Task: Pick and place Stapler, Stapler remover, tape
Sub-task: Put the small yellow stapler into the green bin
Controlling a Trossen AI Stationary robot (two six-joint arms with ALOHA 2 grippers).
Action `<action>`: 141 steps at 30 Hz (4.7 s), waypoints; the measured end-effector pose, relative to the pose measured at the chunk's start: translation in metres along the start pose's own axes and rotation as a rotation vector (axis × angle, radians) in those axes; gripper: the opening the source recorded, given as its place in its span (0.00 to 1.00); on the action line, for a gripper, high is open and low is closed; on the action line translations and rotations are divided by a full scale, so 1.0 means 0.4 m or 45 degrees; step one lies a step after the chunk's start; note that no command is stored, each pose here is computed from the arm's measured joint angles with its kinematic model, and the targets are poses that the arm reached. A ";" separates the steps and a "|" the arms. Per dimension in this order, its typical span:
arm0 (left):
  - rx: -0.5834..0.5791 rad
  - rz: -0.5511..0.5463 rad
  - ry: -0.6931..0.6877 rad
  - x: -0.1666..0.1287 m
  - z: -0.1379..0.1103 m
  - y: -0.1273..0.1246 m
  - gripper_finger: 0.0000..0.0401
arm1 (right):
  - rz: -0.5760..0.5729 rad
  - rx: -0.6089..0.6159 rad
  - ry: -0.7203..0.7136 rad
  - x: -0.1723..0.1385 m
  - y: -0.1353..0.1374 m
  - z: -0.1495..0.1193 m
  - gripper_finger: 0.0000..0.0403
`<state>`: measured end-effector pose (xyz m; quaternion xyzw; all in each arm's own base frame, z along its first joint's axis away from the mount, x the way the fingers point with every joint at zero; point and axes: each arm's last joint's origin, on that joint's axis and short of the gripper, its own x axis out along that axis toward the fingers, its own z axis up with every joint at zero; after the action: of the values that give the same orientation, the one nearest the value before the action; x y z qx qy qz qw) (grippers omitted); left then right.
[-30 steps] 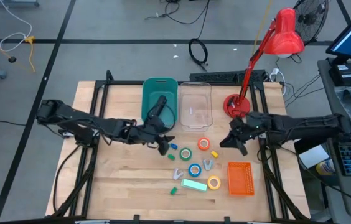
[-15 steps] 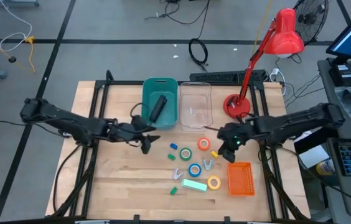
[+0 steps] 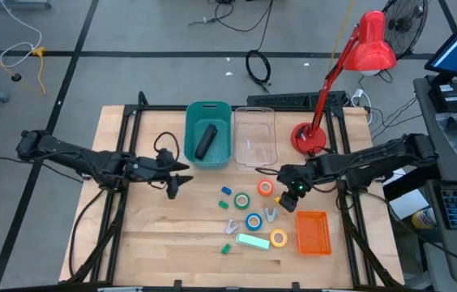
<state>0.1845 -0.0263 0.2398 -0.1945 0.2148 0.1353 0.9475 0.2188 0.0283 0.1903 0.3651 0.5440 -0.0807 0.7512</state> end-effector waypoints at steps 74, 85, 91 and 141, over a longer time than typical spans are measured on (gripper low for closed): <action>0.027 -0.238 -0.198 -0.103 -0.087 0.087 0.57 | -0.441 0.141 0.070 0.037 0.047 0.063 0.38; -0.007 -0.241 -0.196 -0.103 -0.087 0.086 0.57 | -0.456 0.112 0.104 0.088 0.052 0.065 0.38; -0.003 -0.240 -0.196 -0.103 -0.087 0.086 0.57 | -0.482 0.100 0.140 0.117 0.047 0.065 0.38; 0.007 -0.225 -0.172 -0.102 -0.091 0.089 0.57 | -0.561 0.297 0.112 0.128 0.070 -0.002 0.39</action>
<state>0.1238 -0.0174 0.2172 -0.2007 0.1330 0.0634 0.9685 0.2529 0.0632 0.1584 0.3253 0.6295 -0.2887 0.6439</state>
